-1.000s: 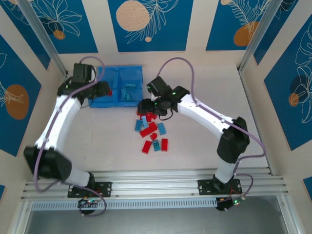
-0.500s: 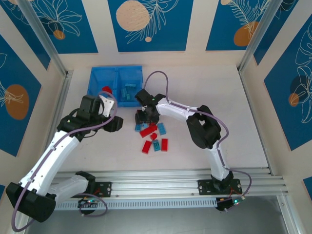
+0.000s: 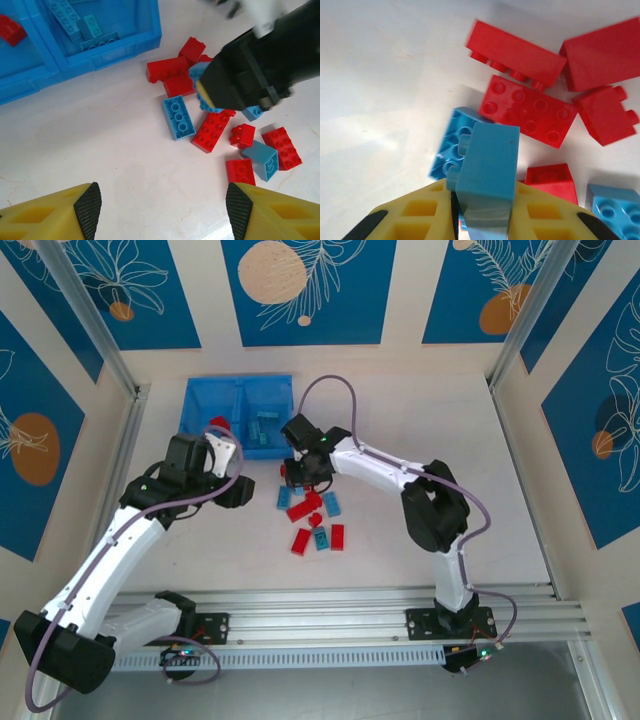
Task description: Sort the legos into containers by color
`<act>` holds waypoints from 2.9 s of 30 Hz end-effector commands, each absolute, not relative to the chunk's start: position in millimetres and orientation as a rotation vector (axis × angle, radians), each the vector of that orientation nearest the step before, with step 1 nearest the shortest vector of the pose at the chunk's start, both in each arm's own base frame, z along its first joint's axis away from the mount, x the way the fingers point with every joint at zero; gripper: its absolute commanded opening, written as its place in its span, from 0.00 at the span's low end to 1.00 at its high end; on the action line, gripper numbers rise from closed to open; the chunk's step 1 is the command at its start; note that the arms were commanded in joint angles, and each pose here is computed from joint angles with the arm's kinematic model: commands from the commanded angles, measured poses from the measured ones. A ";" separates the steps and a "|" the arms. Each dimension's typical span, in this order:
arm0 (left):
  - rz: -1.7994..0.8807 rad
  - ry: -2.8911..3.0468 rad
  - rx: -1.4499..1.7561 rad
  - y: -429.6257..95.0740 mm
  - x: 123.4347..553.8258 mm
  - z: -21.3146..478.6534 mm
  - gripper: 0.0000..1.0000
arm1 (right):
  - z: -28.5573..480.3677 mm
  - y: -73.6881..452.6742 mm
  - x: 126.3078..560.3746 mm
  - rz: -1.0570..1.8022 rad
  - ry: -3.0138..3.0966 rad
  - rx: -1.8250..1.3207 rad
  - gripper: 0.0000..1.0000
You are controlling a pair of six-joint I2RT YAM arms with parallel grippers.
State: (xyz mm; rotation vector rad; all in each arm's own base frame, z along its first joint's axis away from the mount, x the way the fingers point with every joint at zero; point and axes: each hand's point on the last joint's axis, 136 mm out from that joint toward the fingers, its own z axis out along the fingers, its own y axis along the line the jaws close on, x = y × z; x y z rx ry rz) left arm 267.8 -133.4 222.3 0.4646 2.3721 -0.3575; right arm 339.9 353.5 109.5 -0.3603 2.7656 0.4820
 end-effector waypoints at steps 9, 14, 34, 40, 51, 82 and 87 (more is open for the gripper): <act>-0.193 2.246 0.309 -106.7 282.6 252.2 0.85 | 228.3 397.4 391.3 0.619 2.400 -0.438 0.26; -0.183 2.249 0.281 -102.4 279.8 255.9 0.93 | 203.6 413.7 449.3 0.448 2.360 -0.452 0.26; -0.220 2.277 0.264 -103.6 272.0 247.4 1.00 | 181.9 448.9 502.7 0.459 2.244 -0.440 0.44; -0.322 2.285 0.345 -122.9 272.5 245.8 1.00 | 253.4 425.3 484.8 0.572 2.238 -0.309 0.44; -0.535 2.315 0.990 -216.9 246.1 196.9 0.97 | 300.3 297.0 427.7 0.721 2.374 -0.115 0.55; -0.099 2.726 1.327 -272.9 291.1 27.1 0.53 | 241.2 156.3 312.8 0.679 2.524 0.330 0.63; 0.000 2.754 1.353 -264.9 288.2 11.2 0.53 | 236.8 158.9 305.9 0.715 2.538 0.344 0.63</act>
